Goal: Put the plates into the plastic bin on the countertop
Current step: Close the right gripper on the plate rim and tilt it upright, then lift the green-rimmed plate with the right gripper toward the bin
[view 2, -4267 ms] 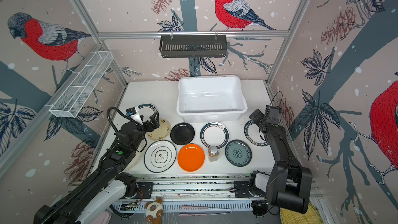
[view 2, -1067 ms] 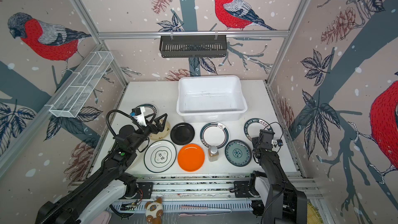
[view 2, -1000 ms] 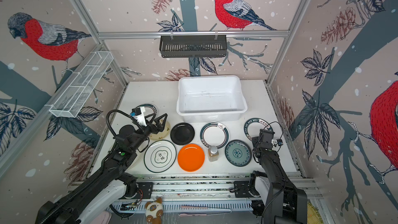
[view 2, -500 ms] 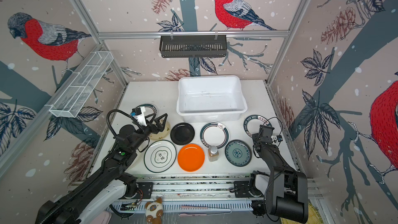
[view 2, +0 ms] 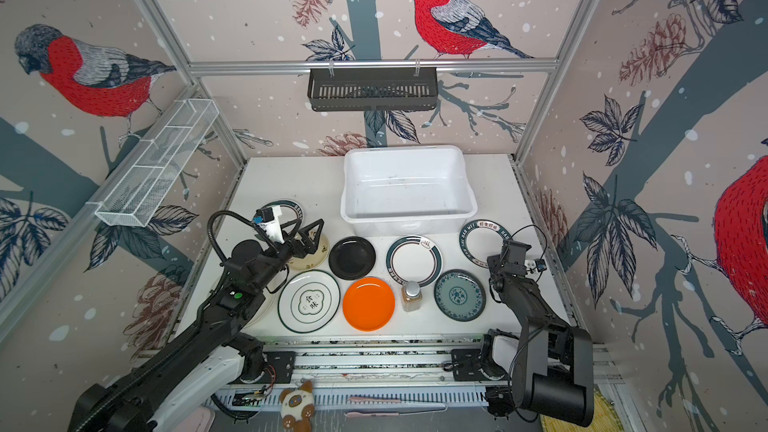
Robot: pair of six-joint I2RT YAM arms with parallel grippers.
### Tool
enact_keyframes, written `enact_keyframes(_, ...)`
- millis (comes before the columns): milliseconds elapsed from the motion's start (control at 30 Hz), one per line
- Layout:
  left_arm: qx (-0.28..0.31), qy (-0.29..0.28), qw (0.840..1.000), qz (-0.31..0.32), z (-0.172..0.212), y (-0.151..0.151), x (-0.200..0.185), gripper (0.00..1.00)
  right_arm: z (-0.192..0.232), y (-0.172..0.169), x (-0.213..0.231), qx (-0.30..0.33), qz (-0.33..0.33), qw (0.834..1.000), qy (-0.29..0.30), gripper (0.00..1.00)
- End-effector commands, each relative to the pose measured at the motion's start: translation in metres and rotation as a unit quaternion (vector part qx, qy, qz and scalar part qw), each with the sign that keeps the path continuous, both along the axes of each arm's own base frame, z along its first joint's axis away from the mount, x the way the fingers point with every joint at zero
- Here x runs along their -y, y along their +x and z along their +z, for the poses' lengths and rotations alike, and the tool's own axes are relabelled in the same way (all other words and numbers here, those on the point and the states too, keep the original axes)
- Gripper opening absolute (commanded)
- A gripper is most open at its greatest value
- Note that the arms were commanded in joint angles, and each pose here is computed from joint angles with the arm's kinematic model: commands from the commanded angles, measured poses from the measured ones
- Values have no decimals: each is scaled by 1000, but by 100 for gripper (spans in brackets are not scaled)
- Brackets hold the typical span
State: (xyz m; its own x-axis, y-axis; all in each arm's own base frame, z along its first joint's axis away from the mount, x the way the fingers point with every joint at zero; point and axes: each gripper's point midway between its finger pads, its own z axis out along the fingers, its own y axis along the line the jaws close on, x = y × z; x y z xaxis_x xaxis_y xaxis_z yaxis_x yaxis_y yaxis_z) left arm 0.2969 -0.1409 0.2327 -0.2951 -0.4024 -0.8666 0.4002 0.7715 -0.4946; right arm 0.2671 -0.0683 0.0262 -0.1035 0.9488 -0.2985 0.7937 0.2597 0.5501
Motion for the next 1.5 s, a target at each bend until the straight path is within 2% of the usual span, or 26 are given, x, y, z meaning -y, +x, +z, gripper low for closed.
enact_keyframes(0,18,-11,1000,3,12,1,0,99,-6,-14,2,-37,-2,999,-7,5)
enact_keyframes(567,16,-14,1000,2,11,1,0,99,29,-21,26,-50,3,994,-94,0)
enact_keyframes(1033,16,-19,1000,-5,12,1,3,99,81,-12,34,-11,29,988,-154,0)
enact_keyframes(1300,0,-22,1000,-9,3,5,6,99,112,-12,44,4,29,978,-207,0)
enact_keyframes(1467,-2,-26,1000,-15,3,5,9,99,119,-6,41,17,42,977,-208,0)
